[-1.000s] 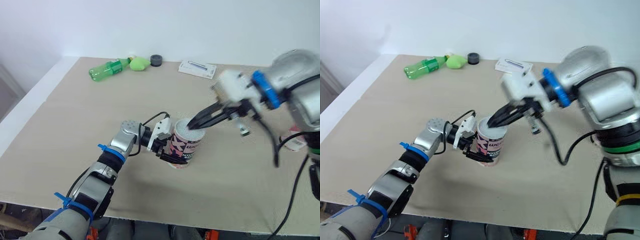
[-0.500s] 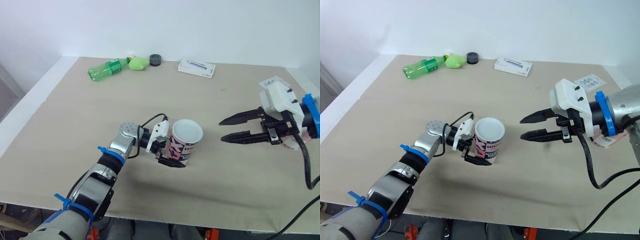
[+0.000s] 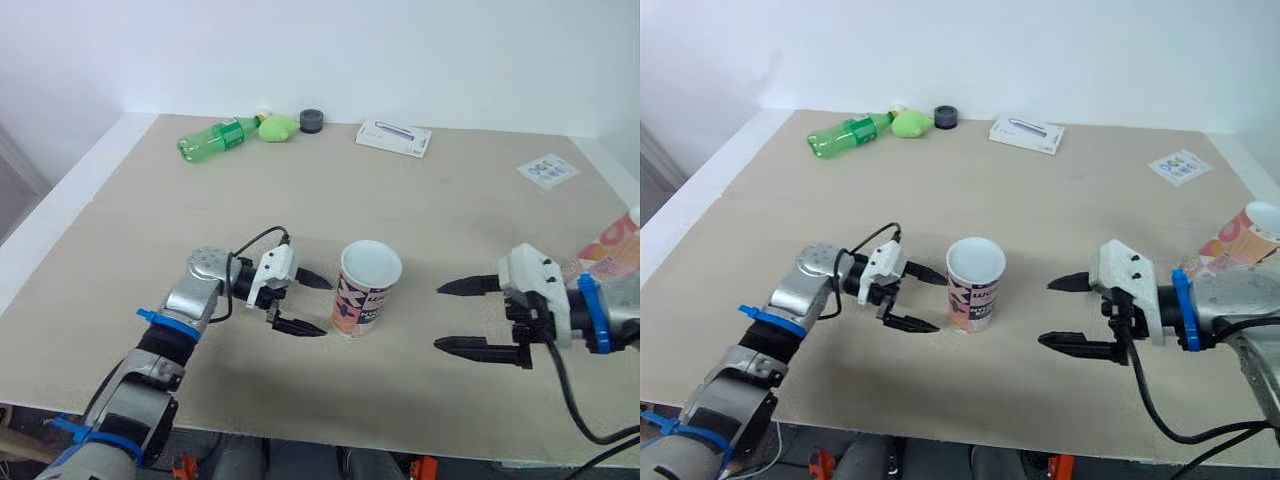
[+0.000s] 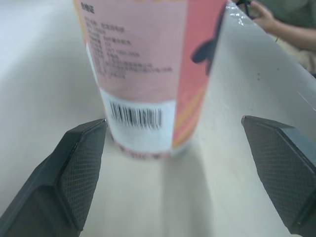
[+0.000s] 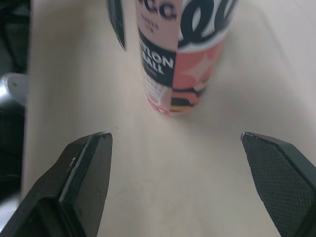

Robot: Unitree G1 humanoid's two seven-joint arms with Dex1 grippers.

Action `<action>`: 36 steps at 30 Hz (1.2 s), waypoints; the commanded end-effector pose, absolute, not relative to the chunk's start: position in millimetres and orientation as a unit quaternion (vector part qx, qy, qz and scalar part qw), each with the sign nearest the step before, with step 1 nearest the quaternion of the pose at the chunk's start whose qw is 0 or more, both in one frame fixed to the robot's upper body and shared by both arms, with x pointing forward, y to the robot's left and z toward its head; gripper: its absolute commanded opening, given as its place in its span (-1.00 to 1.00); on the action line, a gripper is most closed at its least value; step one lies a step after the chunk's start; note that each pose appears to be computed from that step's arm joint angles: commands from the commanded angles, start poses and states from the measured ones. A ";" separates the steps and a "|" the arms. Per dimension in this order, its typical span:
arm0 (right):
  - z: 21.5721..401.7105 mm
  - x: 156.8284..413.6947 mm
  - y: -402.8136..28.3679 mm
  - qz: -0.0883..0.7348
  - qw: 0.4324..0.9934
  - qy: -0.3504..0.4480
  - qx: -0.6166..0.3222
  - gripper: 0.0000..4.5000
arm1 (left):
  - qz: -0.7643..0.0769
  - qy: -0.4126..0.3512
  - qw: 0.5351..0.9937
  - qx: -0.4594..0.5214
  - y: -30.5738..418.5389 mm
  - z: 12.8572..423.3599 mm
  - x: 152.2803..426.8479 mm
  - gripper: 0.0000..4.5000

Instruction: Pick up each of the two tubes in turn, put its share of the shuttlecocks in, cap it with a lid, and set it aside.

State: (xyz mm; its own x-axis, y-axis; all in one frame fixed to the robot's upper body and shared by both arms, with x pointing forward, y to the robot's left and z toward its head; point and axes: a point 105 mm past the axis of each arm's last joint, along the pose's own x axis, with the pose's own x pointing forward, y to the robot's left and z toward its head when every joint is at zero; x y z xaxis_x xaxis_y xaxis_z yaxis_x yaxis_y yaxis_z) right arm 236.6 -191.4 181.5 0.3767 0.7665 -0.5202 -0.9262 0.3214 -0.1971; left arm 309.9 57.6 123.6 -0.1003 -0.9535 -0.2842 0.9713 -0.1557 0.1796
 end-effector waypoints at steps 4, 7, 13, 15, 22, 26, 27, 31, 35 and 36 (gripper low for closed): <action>150.4 247.5 -158.1 0.538 0.805 0.136 -0.211 0.99 | -0.662 -0.043 0.733 0.154 108.0 168.0 307.3 1.00; 142.3 250.6 -143.7 0.546 0.804 0.122 -0.202 0.99 | -0.633 -0.066 0.761 0.128 117.1 183.3 301.9 1.00; 150.5 263.3 -123.8 0.552 0.810 0.083 -0.177 0.99 | -0.612 -0.053 0.782 0.104 129.7 178.2 286.1 1.00; 154.7 262.8 -118.2 0.562 0.807 0.074 -0.164 0.99 | -0.621 -0.030 0.775 0.112 133.7 168.1 278.2 1.00; 155.6 262.7 -109.3 0.573 0.804 0.065 -0.147 0.99 | -0.626 0.003 0.771 0.115 143.8 152.6 269.8 1.00; 153.4 265.5 -102.7 0.572 0.806 0.060 -0.139 0.99 | -0.630 -0.002 0.768 0.117 141.7 152.3 268.1 1.00; 153.1 266.3 -101.6 0.572 0.807 0.059 -0.136 0.99 | -0.630 -0.003 0.768 0.117 141.3 152.3 268.4 1.00; 149.3 272.6 -97.2 0.566 0.813 0.056 -0.128 0.99 | -0.631 -0.013 0.767 0.115 138.1 154.0 269.8 1.00; 148.2 274.9 -93.7 0.566 0.813 0.053 -0.121 0.99 | -0.630 -0.020 0.768 0.112 134.5 155.1 271.8 1.00; 148.0 275.0 -92.9 0.567 0.813 0.052 -0.118 0.99 | -0.630 -0.020 0.768 0.112 134.1 155.2 272.1 1.00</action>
State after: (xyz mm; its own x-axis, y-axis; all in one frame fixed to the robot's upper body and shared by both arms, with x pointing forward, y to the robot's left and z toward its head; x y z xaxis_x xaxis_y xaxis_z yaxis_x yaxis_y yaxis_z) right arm 274.5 -95.9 137.7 0.3524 0.9025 -0.2475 -0.9358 0.3398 -0.0933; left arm 273.3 139.0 146.2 0.2216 -0.9657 -0.1355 0.9670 0.1997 0.1581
